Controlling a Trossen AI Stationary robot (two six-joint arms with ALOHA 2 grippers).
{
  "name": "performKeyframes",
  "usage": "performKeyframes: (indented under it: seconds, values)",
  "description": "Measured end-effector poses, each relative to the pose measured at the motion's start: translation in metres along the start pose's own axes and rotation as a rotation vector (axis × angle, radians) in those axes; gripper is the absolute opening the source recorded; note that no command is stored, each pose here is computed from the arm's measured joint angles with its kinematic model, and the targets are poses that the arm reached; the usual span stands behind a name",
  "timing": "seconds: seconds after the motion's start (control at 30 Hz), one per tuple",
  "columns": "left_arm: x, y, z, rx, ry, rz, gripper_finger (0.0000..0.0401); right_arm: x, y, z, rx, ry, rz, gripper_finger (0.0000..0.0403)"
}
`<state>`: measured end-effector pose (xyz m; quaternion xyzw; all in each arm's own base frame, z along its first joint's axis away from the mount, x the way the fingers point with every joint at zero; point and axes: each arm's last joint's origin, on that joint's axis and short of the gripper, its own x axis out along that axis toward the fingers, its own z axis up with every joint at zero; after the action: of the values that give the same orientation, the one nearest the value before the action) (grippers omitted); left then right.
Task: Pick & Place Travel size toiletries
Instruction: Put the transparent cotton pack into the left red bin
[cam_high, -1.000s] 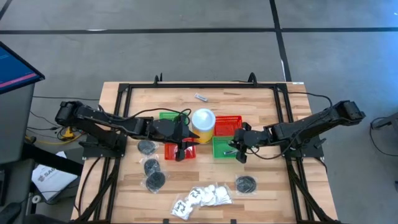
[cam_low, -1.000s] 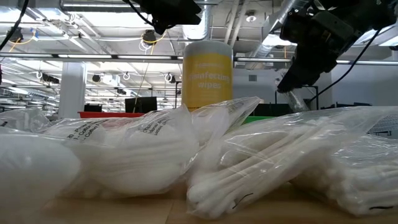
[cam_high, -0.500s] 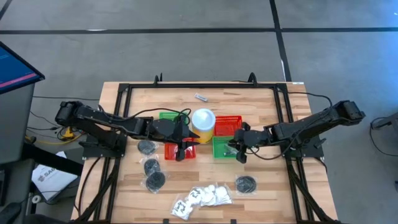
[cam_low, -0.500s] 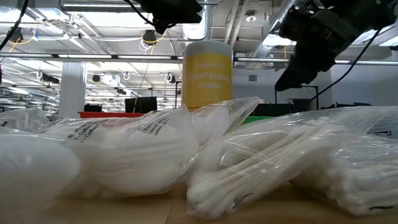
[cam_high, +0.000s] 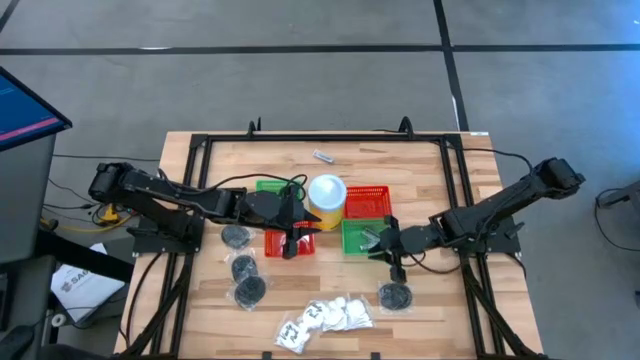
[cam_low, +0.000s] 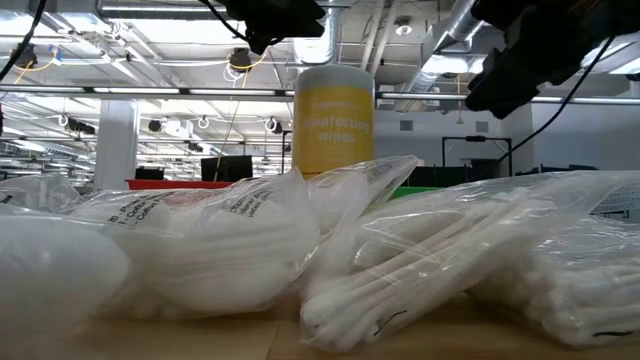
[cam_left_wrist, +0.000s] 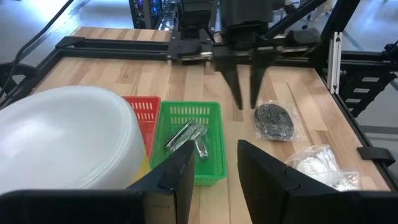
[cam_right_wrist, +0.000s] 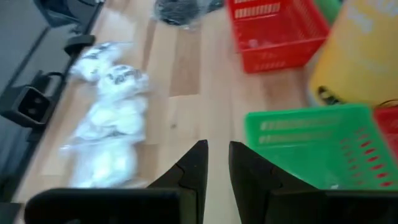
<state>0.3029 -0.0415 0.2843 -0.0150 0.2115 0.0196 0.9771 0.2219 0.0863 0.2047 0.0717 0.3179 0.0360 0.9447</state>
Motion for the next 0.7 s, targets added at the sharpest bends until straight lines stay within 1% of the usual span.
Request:
performKeyframes:
  seconds: [0.23,0.3,0.47,0.7]
  values:
    - [0.000,-0.001,0.000,-0.029,-0.001,-0.004,0.0111,0.014,0.016,-0.013,0.046,0.057,0.042,0.0057]
    - [0.000,-0.002,0.000,-0.036,-0.003,-0.007,0.0111,0.020,0.022,-0.015,0.060,0.058,0.088,0.0057]
    - [-0.002,-0.008,0.000,-0.028,-0.007,-0.027,0.0111,0.036,0.031,-0.021,0.104,0.074,0.160,0.0057]
    - [-0.005,-0.023,-0.002,-0.026,-0.005,-0.072,0.0111,0.054,0.035,-0.030,0.196,0.114,0.198,0.0060]
